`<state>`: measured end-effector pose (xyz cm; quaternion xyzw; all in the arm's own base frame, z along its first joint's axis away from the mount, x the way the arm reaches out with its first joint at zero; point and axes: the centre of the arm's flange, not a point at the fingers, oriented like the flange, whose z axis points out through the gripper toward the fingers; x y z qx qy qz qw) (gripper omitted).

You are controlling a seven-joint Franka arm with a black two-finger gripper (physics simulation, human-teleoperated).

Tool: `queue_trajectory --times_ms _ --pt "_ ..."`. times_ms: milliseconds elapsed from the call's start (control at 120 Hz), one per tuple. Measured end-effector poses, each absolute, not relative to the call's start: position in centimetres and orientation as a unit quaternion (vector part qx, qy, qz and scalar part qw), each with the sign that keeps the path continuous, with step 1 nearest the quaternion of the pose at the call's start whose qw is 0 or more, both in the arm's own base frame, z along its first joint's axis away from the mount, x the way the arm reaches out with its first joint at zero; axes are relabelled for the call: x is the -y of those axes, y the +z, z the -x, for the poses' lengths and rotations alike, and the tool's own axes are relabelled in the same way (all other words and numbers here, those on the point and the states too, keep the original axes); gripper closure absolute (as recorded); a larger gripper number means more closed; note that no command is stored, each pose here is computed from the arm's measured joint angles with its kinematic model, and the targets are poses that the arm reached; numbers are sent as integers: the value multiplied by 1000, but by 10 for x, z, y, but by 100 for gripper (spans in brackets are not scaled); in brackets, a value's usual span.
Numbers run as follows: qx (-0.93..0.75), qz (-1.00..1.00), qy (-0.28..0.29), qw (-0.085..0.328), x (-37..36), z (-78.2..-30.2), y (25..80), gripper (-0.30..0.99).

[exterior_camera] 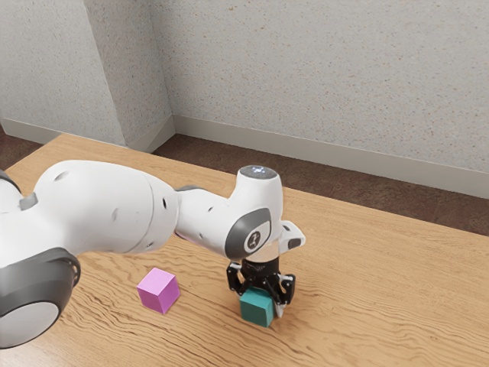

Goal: Pick up the blue block with one arm, and put the blue block on the pink block with one arm

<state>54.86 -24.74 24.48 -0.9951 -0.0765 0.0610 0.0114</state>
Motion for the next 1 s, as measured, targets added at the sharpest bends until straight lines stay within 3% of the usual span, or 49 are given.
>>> queue_trajectory --times_ms 133,392,692,1000 --pt "77 996 45 19 244 -552 267 31" --pt "72 996 39 21 210 -559 317 34" --pt "54 994 73 55 141 -536 360 34" --pt "40 988 123 89 81 -500 359 34"
